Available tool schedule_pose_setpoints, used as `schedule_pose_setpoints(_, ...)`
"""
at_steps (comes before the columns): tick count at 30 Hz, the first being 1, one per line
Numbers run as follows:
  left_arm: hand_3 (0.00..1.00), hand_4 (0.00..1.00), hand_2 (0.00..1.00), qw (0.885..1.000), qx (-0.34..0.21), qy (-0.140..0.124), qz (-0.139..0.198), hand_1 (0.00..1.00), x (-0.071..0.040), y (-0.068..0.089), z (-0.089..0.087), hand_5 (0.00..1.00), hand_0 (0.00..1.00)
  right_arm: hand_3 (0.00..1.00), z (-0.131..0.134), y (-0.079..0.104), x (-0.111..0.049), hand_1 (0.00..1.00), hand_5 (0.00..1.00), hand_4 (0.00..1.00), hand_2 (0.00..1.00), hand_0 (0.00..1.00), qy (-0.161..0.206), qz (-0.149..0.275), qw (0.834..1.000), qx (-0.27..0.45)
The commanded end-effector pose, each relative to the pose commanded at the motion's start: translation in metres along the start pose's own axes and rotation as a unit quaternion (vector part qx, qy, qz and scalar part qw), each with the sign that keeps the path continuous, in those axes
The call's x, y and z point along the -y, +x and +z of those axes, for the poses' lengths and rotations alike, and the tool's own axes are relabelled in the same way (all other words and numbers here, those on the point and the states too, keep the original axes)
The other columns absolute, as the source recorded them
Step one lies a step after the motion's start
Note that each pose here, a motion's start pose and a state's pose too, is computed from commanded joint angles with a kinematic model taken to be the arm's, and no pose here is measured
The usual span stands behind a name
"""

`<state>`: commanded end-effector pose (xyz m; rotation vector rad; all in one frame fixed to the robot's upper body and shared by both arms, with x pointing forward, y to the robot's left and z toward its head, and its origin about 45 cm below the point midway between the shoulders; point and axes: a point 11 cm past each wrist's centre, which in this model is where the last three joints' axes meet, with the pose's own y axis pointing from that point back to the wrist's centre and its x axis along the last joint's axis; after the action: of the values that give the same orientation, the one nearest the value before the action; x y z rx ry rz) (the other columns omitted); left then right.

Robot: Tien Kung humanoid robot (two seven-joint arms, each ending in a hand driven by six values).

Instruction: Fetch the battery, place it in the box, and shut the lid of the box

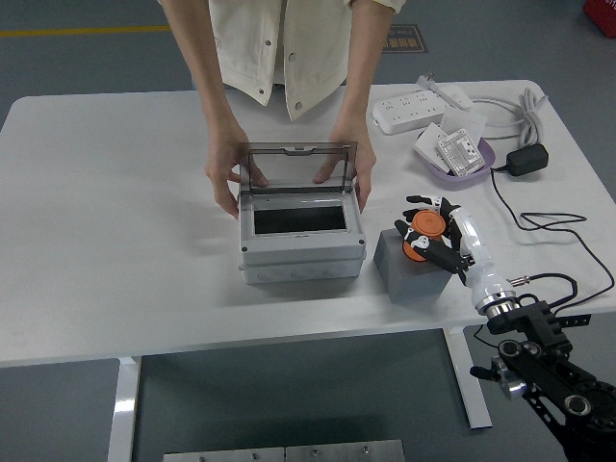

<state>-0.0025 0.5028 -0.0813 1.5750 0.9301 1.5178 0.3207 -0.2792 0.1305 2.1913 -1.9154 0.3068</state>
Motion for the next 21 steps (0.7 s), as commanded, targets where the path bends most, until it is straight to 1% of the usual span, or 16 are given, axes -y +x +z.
schedule_pose_setpoints(4, 0.529, 0.186, 0.565, 1.000, 0.000, -0.001, 0.001, 0.743, 0.0000, 0.0002, 0.0001, 0.002, 0.617, 0.642, 0.0015, -0.0012, -0.0006, 0.605, 0.093, 0.420, 0.556, 0.586, -0.003, -0.003, 1.000, -0.003)
schedule_pose_setpoints(5, 0.529, 0.186, 0.566, 1.000, 0.000, -0.001, 0.000, 0.742, 0.0000, 0.0001, 0.0001, 0.002, 0.615, 0.626, 0.0018, -0.0014, -0.0006, 0.598, 0.078, 0.371, 0.553, 0.587, -0.003, -0.003, 1.000, -0.003)
schedule_pose_setpoints(10, 0.529, 0.186, 0.566, 1.000, -0.001, -0.002, 0.001, 0.742, 0.0000, 0.0007, -0.0005, 0.002, 0.615, 0.626, 0.0022, -0.0022, -0.0007, 0.598, 0.078, 0.371, 0.553, 0.587, -0.004, -0.004, 1.000, 0.000)
schedule_pose_setpoints(11, 0.529, 0.188, 0.565, 1.000, -0.002, -0.001, 0.001, 0.743, 0.0001, 0.0009, -0.0007, 0.002, 0.615, 0.624, 0.0023, -0.0022, -0.0008, 0.590, 0.070, 0.338, 0.547, 0.594, -0.004, -0.004, 1.000, 0.001)
schedule_pose_setpoints(16, 0.529, 0.188, 0.565, 1.000, -0.004, -0.001, 0.003, 0.743, 0.0001, 0.0024, -0.0022, 0.002, 0.615, 0.624, 0.0035, -0.0027, -0.0013, 0.590, 0.070, 0.338, 0.547, 0.594, -0.006, -0.002, 1.000, 0.006)
schedule_pose_setpoints(17, 0.529, 0.189, 0.565, 1.000, -0.004, -0.001, 0.003, 0.742, 0.0001, 0.0025, -0.0025, 0.002, 0.614, 0.527, 0.0038, -0.0029, -0.0015, 0.514, 0.114, 0.205, 0.481, 0.535, -0.007, -0.001, 1.000, 0.006)
schedule_pose_setpoints(21, 0.529, 0.189, 0.565, 1.000, -0.004, -0.001, 0.003, 0.742, 0.0002, 0.0025, -0.0033, 0.002, 0.614, 0.527, 0.0047, -0.0037, -0.0019, 0.514, 0.114, 0.205, 0.481, 0.535, -0.010, -0.001, 1.000, 0.006)
